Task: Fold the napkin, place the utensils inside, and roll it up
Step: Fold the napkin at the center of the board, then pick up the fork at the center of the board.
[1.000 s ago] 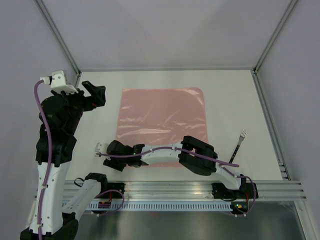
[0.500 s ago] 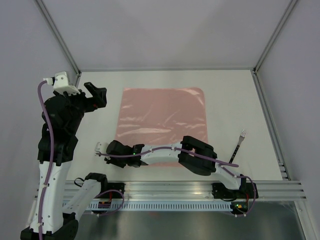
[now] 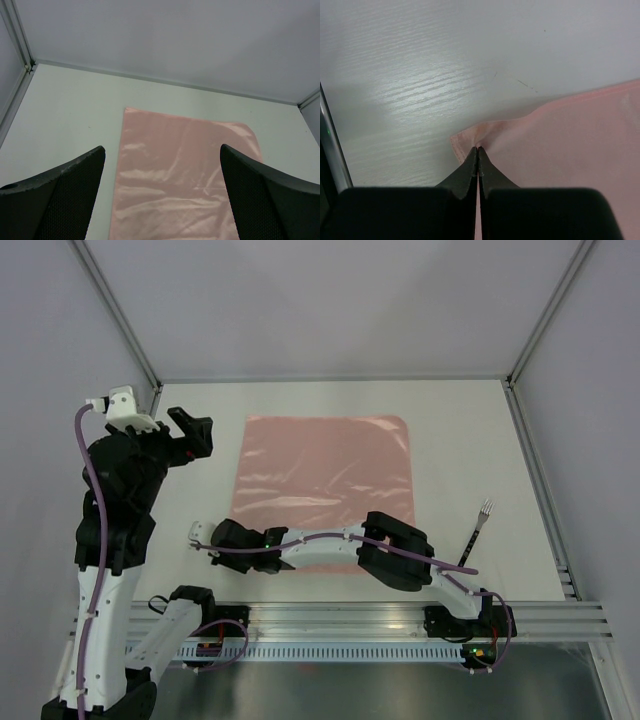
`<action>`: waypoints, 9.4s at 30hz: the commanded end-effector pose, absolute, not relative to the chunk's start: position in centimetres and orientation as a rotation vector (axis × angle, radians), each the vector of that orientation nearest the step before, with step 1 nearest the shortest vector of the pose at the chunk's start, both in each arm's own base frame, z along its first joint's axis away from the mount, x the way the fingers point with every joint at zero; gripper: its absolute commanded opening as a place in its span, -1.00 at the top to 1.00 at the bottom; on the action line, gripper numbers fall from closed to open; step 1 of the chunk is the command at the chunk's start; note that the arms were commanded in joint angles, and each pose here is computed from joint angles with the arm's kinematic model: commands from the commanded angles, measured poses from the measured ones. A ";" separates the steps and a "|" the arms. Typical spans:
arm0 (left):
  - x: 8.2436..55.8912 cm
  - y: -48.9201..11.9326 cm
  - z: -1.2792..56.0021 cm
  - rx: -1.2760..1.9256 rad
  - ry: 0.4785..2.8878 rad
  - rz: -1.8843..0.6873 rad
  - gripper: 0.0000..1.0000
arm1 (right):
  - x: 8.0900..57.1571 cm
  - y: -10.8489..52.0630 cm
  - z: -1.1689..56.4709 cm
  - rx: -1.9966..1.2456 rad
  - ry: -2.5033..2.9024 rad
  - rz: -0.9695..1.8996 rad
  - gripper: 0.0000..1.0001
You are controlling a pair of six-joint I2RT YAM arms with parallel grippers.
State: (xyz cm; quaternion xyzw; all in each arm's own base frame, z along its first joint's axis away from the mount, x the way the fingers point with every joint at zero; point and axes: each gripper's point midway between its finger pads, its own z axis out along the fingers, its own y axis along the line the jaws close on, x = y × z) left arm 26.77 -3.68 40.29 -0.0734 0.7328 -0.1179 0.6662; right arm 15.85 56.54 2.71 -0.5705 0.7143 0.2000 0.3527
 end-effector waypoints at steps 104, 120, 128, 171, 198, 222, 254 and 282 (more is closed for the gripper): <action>30.9 -6.8 37.3 -0.086 1.733 -0.399 -0.99 | 54.2 15.9 12.5 -0.453 2.107 -0.001 0.99; 31.4 -7.2 36.8 -0.087 1.746 -0.422 -0.99 | 55.0 14.5 12.4 -0.418 2.113 -0.006 0.99; 31.5 -7.2 36.6 -0.088 1.752 -0.425 -0.99 | 55.4 13.7 11.7 -0.408 2.125 -0.019 0.99; 32.6 -7.6 34.9 -0.096 1.793 -0.434 -0.99 | 57.0 11.5 10.2 -0.370 2.142 -0.056 0.99; 32.8 -7.5 33.6 -0.099 1.811 -0.429 -0.99 | 57.6 10.0 7.9 -0.344 2.204 -0.136 -0.03; 31.7 -8.9 33.5 -0.190 1.694 -0.612 -0.99 | 47.8 -2.3 13.2 -0.009 2.392 -0.075 -0.11; 32.3 -11.5 28.3 -0.164 1.694 -0.786 -0.99 | 19.9 -8.2 5.7 -0.745 2.986 -0.108 0.03; 32.8 -11.1 28.4 -0.163 1.692 -0.755 -0.99 | 19.9 -9.6 1.4 -0.795 3.033 -0.125 0.28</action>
